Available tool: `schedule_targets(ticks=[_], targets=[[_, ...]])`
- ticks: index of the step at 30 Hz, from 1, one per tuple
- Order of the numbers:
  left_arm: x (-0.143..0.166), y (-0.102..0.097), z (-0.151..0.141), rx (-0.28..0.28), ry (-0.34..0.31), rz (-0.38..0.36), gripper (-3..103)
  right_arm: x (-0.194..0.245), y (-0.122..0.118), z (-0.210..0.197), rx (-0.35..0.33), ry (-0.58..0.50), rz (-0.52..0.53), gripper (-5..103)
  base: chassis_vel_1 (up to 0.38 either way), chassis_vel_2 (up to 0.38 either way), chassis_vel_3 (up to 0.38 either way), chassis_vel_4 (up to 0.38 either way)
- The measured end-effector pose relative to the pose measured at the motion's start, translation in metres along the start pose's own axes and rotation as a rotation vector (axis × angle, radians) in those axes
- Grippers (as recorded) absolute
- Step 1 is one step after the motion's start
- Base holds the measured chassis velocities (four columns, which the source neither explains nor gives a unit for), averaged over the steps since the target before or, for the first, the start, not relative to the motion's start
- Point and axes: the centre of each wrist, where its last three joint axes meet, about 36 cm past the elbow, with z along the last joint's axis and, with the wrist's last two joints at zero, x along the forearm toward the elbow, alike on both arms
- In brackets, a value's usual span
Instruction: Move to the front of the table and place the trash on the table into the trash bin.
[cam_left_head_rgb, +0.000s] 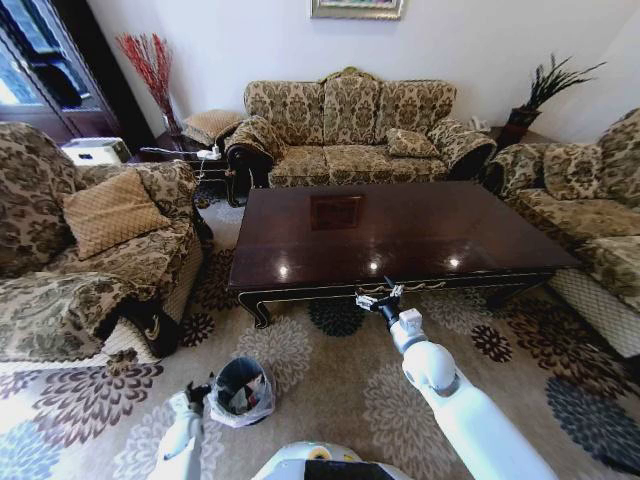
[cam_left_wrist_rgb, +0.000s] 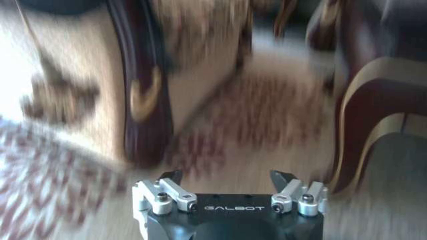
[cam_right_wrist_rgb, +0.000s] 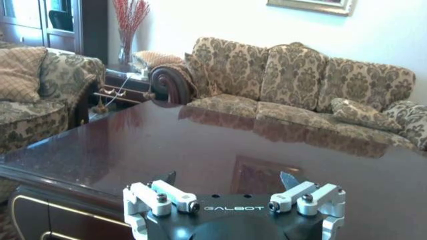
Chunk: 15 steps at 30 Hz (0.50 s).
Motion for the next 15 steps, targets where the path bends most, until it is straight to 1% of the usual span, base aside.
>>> schedule_targets(ticks=[1,2,3,4,5,6,7,8,9,10,11,12,13,14,15], targets=[[0.005,-0.006,-0.023,0.025,-0.073,0.015,94,0.003,0.000,0.000,0.000,0.001,0.008,100,0.000,0.000,0.000,0.000],[0.011,-0.013,-0.039,0.041,-0.124,0.023,98,0.004,0.000,-0.001,0.000,0.006,0.013,100,0.000,0.000,0.000,0.000],[0.011,-0.013,-0.039,0.041,-0.124,0.023,98,0.004,0.000,-0.001,0.000,0.006,0.013,100,0.000,0.000,0.000,0.000],[0.020,-0.022,-0.058,0.059,-0.181,0.032,100,0.007,0.000,-0.001,0.002,0.019,0.023,100,0.000,0.000,0.000,0.000],[0.026,-0.027,-0.066,0.069,-0.206,0.035,100,0.008,0.001,-0.001,0.003,0.029,0.027,100,0.000,0.000,0.000,0.000],[0.046,-0.041,-0.090,0.091,-0.263,0.050,100,0.012,0.002,-0.003,0.004,0.050,0.033,100,0.000,0.000,0.000,0.000],[0.046,-0.041,-0.090,0.091,-0.263,0.050,100,0.012,0.002,-0.003,0.004,0.050,0.033,100,0.000,0.000,0.000,0.000],[0.052,-0.046,-0.096,0.092,-0.280,0.058,100,0.013,0.002,-0.003,0.003,0.053,0.033,100,0.000,0.000,0.000,0.000],[0.069,-0.057,-0.109,0.082,-0.317,0.078,100,0.015,0.003,-0.003,0.001,0.059,0.031,100,0.000,0.000,0.000,0.000],[0.078,-0.064,-0.115,0.075,-0.336,0.087,100,0.016,0.004,-0.002,0.001,0.060,0.031,100,0.000,0.000,0.000,0.000],[0.078,-0.064,-0.115,0.075,-0.336,0.087,100,0.016,0.004,-0.002,0.001,0.060,0.031,100,0.000,0.000,0.000,0.000],[0.087,-0.069,-0.120,0.054,-0.362,0.081,100,0.016,0.005,-0.002,0.003,0.058,0.033,100,0.000,0.000,0.000,0.000],[0.094,-0.072,-0.124,0.019,-0.395,0.070,100,0.016,0.007,0.000,0.008,0.055,0.035,100,0.000,0.000,0.000,0.000],[0.094,-0.072,-0.124,0.019,-0.395,0.070,100,0.016,0.007,0.000,0.008,0.055,0.035,100,0.000,0.000,0.000,0.000],[0.101,-0.073,-0.129,-0.031,-0.436,0.063,100,0.018,0.009,0.002,0.014,0.053,0.034,100,-0.037,-0.019,0.030,0.061]])
